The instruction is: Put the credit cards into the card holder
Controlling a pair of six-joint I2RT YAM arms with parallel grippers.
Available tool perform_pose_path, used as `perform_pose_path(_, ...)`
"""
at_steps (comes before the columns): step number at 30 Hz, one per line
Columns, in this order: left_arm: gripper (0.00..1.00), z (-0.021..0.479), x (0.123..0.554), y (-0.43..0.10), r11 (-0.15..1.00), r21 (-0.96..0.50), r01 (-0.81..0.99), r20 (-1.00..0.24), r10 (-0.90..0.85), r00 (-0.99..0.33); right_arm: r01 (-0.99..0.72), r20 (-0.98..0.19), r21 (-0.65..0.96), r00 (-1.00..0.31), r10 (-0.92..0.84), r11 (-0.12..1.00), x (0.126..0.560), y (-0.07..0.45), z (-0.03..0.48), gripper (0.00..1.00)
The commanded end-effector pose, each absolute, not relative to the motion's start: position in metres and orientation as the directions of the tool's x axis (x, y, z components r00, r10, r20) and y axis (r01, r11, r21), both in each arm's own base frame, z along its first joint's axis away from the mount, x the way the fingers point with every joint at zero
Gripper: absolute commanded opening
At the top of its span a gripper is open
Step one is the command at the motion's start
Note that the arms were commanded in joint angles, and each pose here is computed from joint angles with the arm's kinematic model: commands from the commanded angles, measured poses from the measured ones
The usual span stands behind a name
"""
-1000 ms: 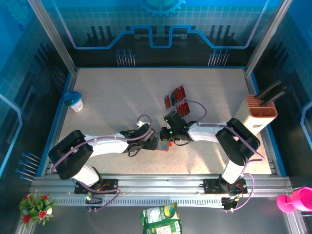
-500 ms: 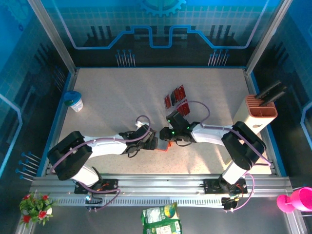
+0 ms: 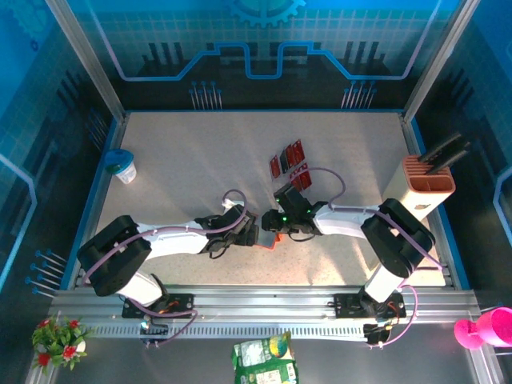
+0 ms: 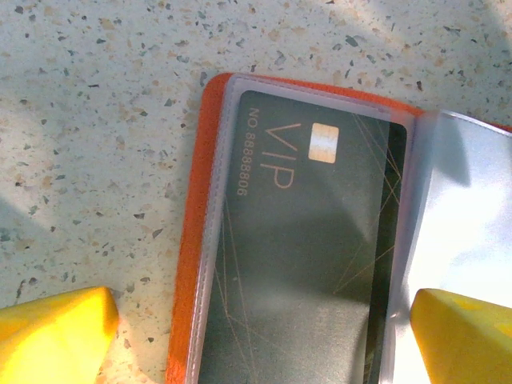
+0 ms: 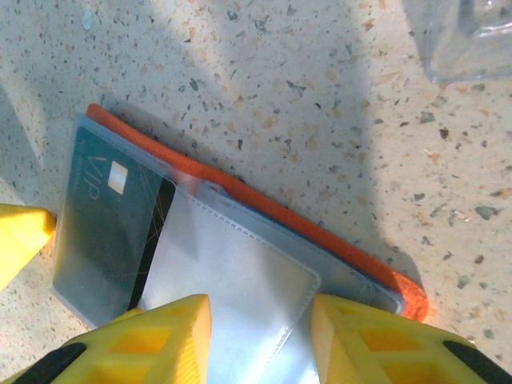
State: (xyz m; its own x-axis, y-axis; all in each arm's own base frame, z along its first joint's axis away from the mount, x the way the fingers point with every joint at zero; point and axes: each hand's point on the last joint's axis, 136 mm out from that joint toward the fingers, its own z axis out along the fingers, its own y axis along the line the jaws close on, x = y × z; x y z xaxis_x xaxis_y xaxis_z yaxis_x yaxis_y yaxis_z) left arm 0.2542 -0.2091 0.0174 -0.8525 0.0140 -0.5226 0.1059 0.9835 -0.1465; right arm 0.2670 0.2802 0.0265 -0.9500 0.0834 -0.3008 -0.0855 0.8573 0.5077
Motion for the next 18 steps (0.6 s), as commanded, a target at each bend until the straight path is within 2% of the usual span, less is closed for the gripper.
perform_pose_path(1,0.97,-0.006,0.237,-0.194,0.99,-0.115,0.084,-0.45,0.024,-0.893,-0.031,-0.245,0.529,-0.962,0.118,0.848,0.265,0.277,0.011,0.39)
perform_pose_path(18,0.96,-0.005,0.236,-0.193,0.989,-0.121,0.083,-0.455,0.019,-0.89,-0.002,-0.193,0.678,-0.965,0.175,0.735,0.274,0.298,0.023,0.37)
